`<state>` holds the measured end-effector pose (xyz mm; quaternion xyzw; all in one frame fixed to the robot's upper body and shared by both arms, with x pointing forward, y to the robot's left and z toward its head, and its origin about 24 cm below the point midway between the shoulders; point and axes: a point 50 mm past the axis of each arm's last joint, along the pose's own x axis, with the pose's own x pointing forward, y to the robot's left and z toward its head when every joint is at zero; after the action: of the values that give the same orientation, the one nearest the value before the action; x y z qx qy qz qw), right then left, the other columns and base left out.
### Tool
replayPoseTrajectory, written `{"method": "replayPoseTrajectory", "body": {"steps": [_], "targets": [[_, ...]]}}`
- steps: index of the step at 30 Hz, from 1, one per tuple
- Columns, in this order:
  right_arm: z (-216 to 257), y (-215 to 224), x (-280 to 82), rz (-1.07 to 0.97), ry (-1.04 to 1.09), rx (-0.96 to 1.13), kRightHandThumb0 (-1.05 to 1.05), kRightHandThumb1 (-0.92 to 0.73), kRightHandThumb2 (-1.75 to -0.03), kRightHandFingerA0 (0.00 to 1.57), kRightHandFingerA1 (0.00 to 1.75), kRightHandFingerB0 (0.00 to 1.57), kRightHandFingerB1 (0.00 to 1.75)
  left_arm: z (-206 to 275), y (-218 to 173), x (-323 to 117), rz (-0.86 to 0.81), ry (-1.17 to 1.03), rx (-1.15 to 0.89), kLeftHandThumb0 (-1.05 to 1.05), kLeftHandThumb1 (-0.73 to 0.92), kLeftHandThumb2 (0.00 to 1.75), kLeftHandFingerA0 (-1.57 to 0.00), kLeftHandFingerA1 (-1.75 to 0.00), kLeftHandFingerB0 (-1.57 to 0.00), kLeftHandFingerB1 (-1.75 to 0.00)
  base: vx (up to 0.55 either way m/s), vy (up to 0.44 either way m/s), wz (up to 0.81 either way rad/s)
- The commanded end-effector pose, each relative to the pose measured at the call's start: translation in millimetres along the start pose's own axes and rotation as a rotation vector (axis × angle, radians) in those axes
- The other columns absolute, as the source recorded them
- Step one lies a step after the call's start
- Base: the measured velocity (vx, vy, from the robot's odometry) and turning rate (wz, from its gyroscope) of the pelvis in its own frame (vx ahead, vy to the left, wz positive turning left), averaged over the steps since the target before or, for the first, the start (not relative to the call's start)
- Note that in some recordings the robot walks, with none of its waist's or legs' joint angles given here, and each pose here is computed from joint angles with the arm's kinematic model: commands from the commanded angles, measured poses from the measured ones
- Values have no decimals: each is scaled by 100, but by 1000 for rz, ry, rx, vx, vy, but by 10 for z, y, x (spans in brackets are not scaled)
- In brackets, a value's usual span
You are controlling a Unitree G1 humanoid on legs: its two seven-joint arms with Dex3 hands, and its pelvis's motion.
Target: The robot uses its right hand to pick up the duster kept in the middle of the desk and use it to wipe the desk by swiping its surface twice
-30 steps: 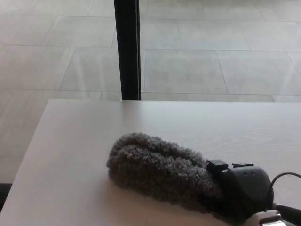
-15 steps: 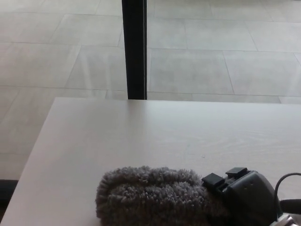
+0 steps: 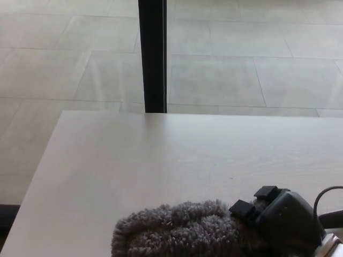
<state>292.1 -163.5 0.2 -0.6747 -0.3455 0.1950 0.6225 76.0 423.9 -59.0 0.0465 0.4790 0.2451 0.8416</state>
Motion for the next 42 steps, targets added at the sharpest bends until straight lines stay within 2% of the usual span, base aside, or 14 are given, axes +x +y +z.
{"method": "replayPoseTrajectory", "body": {"steps": [1, 4, 7, 18, 19, 23, 25, 27, 30, 32, 33, 35, 36, 42], "targets": [[-41, 176, -93, 212, 15, -72, -30, -68, -81, 86, 172, 74, 142, 45, 24, -2, 17, -23, 4, -50, 79, 62, -38, -65, -45, -52, 0, 0, 0], [-143, 201, -20, 294, 142, -98, -28, -63, -82, 85, 172, 81, 130, 32, 20, -6, 11, -24, 16, -51, 79, 63, -39, -66, -44, -52, 0, 0, 0], [-220, 239, 27, 377, 274, -122, -24, -50, -86, 93, 175, 83, 142, 26, 16, -3, 21, -17, 40, -50, 80, 63, -42, -62, -46, -49, 0, 0, 0], [-365, 305, -18, 563, 510, -151, -33, -66, -69, 81, 171, 71, 134, -10, -7, 4, 21, -3, 21, -48, 80, 63, -48, -59, -47, -47, 0, 0, 0], [-400, 308, -39, 595, 553, -149, -35, -73, -66, 80, 168, 71, 104, -8, -14, 6, 21, -4, 28, -48, 80, 64, -47, -60, -47, -47, 0, 0, 0], [-509, 292, -178, 572, 715, -121, -40, -74, -65, 80, 170, 72, 114, 2, -28, 6, 0, -22, 5, -51, 77, 63, -42, -61, -47, -49, 0, 0, 0], [-566, 289, -233, 602, 785, -81, -36, -76, -63, 76, 170, 71, 99, -7, -43, 12, 1, -18, 14, -51, 76, 62, -43, -57, -47, -46, 0, 0, 0], [-607, 285, -274, 630, 839, -59, -38, -79, -63, 71, 170, 69, 108, 0, -47, 12, -2, -24, 8, -53, 76, 63, -40, -61, -47, -48, 0, 0, 0], [-688, 267, -405, 639, 941, -62, -42, -82, -68, 81, 175, 66, 148, 4, -55, 15, -3, -26, 5, -53, 77, 62, -41, -64, -48, -48, 0, 0, 0], [-753, 246, -526, 620, 1050, -34, -46, -77, -69, 80, 170, 68, 144, 5, -55, 13, -8, -31, 9, -54, 77, 63, -41, -64, -48, -49, 0, 0, 0], [-790, 230, -562, 613, 1104, 6, -44, -77, -70, 81, 167, 67, 125, 6, -53, 12, -7, -33, 5, -54, 76, 62, -42, -65, -49, -50, 0, 0, 0], [-826, 211, -594, 557, 1171, 95, -42, -72, -67, 81, 166, 70, 130, 3, -46, 7, -8, -35, 11, -53, 77, 61, -40, -64, -50, -50, 0, 0, 0], [-954, 139, -707, 513, 1315, 209, -44, -67, -64, 79, 140, 57, 59, 3, -48, 8, -9, -36, 8, -53, 75, 62, -40, -63, -51, -50, 0, 0, 0], [-1226, -67, -980, 270, 1589, 447, -49, -73, -62, 74, 132, 71, 78, 4, -42, 1, -20, -46, 10, -53, 75, 62, -39, -60, -48, -50, 0, 0, 0]]}}
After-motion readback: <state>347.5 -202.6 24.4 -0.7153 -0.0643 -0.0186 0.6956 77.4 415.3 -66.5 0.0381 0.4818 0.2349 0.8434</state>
